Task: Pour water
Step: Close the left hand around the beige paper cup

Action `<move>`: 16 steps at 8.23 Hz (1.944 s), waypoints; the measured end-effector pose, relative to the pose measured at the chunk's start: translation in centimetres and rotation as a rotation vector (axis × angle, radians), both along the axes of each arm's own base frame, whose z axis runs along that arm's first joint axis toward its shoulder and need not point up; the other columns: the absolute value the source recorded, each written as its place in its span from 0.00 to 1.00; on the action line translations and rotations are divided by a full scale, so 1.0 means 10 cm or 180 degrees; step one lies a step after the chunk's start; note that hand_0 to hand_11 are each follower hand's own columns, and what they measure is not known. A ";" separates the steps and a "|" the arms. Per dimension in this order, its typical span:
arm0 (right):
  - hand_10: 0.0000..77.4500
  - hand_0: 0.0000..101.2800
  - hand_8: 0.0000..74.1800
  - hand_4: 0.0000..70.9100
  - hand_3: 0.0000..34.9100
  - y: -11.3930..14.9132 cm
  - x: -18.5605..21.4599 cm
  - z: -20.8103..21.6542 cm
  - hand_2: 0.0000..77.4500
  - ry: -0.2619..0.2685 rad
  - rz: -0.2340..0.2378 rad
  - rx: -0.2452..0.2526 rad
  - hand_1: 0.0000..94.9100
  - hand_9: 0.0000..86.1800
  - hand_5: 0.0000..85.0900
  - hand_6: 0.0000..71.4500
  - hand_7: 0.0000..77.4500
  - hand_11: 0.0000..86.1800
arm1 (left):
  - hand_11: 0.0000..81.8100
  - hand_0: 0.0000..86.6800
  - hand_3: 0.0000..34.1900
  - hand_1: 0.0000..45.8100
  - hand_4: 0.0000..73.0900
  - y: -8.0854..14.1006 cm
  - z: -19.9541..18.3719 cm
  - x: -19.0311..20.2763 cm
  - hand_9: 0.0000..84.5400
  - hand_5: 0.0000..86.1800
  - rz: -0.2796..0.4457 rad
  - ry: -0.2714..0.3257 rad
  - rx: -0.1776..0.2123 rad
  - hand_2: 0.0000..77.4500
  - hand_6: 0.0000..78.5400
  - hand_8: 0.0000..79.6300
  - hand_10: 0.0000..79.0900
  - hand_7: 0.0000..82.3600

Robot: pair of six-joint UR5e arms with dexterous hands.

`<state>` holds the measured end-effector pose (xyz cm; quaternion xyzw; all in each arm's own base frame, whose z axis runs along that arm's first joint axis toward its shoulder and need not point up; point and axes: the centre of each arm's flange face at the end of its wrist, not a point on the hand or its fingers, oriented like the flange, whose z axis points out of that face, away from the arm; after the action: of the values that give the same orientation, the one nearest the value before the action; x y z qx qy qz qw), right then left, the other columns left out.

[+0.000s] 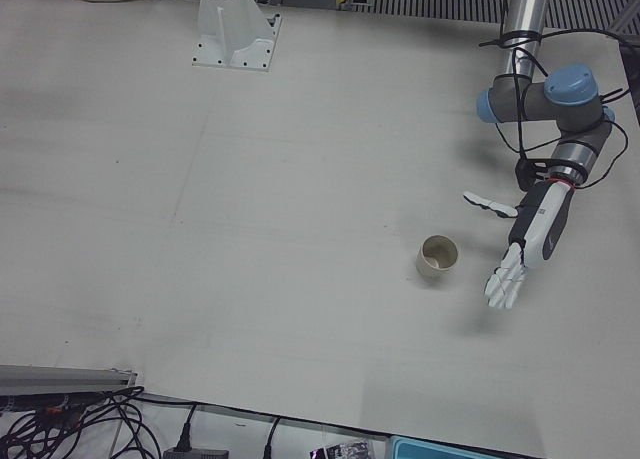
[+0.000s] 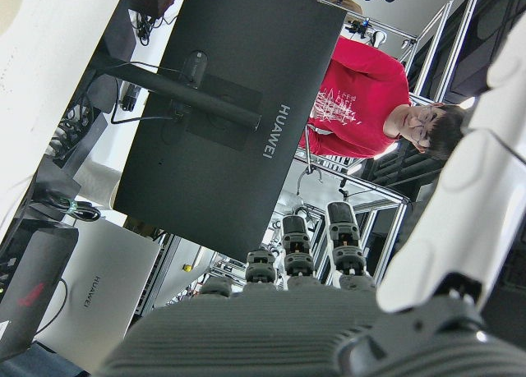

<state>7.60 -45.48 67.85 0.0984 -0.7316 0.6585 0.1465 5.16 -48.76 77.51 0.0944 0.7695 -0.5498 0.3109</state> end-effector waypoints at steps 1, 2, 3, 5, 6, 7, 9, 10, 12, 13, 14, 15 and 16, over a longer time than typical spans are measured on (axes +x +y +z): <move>0.00 0.46 0.07 0.22 0.00 0.00 -0.01 0.01 0.03 0.0010 -0.0002 -0.0005 0.11 0.07 0.23 0.14 0.25 0.01 | 0.03 0.66 0.14 0.21 0.10 0.01 0.07 0.01 0.01 0.03 -0.0010 -0.0092 0.0024 0.01 0.01 0.08 0.01 0.08; 0.00 0.49 0.09 0.16 0.00 0.00 -0.01 0.01 0.05 0.0026 -0.0001 -0.0013 0.15 0.08 0.22 0.14 0.25 0.01 | 0.06 0.65 0.14 0.21 0.10 -0.02 0.13 0.08 0.01 0.03 0.0004 -0.0164 0.0043 0.01 0.01 0.05 0.02 0.06; 0.00 0.49 0.09 0.16 0.00 0.00 -0.02 0.02 0.05 0.0045 -0.0001 -0.0024 0.15 0.08 0.22 0.14 0.25 0.01 | 0.06 0.65 0.14 0.21 0.10 -0.05 0.19 0.18 0.01 0.03 0.0024 -0.0225 0.0058 0.01 0.01 0.05 0.02 0.06; 0.00 0.48 0.09 0.17 0.00 0.01 -0.02 0.02 0.05 0.0070 -0.0003 -0.0036 0.12 0.09 0.24 0.14 0.29 0.01 | 0.06 0.65 0.14 0.21 0.11 -0.12 0.25 0.55 0.01 0.03 0.0085 -0.0273 0.0067 0.01 0.01 0.05 0.02 0.06; 0.00 0.48 0.09 0.16 0.00 0.01 -0.02 0.03 0.01 0.0073 -0.0003 -0.0041 0.11 0.09 0.24 0.14 0.27 0.01 | 0.06 0.65 0.14 0.21 0.11 -0.14 0.27 0.73 0.01 0.03 0.0127 -0.0277 0.0056 0.01 0.01 0.05 0.02 0.06; 0.00 0.48 0.09 0.16 0.00 0.02 -0.02 0.03 0.01 0.0075 -0.0002 -0.0045 0.11 0.09 0.24 0.14 0.27 0.01 | 0.06 0.65 0.14 0.21 0.11 -0.16 0.29 0.84 0.01 0.03 0.0160 -0.0279 0.0048 0.01 0.01 0.05 0.02 0.06; 0.00 0.47 0.09 0.15 0.00 0.02 -0.01 0.03 0.01 0.0077 -0.0002 -0.0044 0.10 0.08 0.22 0.12 0.25 0.01 | 0.06 0.64 0.14 0.20 0.09 -0.18 0.29 0.94 0.01 0.04 0.0190 -0.0277 0.0043 0.01 0.01 0.05 0.02 0.06; 0.00 0.47 0.09 0.15 0.00 0.02 -0.01 0.03 0.01 0.0079 -0.0002 -0.0045 0.10 0.08 0.22 0.12 0.25 0.01 | 0.06 0.64 0.14 0.20 0.12 -0.21 0.27 0.96 0.01 0.04 0.0195 -0.0275 0.0046 0.01 0.03 0.05 0.02 0.07; 0.00 0.47 0.09 0.15 0.00 0.03 0.00 0.04 0.01 0.0081 0.0004 -0.0051 0.10 0.08 0.22 0.12 0.25 0.01 | 0.06 0.64 0.14 0.20 0.12 -0.31 0.18 1.03 0.01 0.04 0.0197 -0.0267 0.0058 0.01 0.03 0.05 0.02 0.07; 0.00 0.47 0.09 0.15 0.00 0.04 0.01 0.05 0.01 0.0081 0.0009 -0.0059 0.10 0.08 0.22 0.12 0.25 0.01 | 0.06 0.64 0.14 0.18 0.13 -0.36 0.14 1.06 0.01 0.04 0.0197 -0.0263 0.0065 0.01 0.03 0.05 0.02 0.07; 0.00 0.46 0.08 0.14 0.00 0.07 0.02 0.07 0.01 0.0079 0.0015 -0.0076 0.10 0.08 0.22 0.12 0.25 0.01 | 0.06 0.64 0.14 0.18 0.15 -0.39 0.10 1.08 0.01 0.06 0.0197 -0.0260 0.0070 0.01 0.03 0.05 0.03 0.07; 0.00 0.46 0.08 0.14 0.00 0.10 0.03 0.10 0.01 0.0078 0.0020 -0.0095 0.10 0.08 0.22 0.12 0.25 0.01 | 0.06 0.64 0.14 0.18 0.16 -0.43 0.07 1.10 0.01 0.06 0.0196 -0.0257 0.0075 0.01 0.03 0.05 0.03 0.07; 0.00 0.46 0.09 0.12 0.00 0.12 0.04 0.12 0.01 0.0074 0.0027 -0.0108 0.10 0.07 0.21 0.11 0.23 0.01 | 0.06 0.62 0.14 0.12 0.34 -0.45 0.04 1.12 0.01 0.23 0.0192 -0.0255 0.0077 0.01 0.03 0.05 0.03 0.07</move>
<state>8.04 -44.26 69.02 0.1067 -0.7181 0.6703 0.1539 16.35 -53.30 77.94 0.0968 0.7655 -0.5267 0.3567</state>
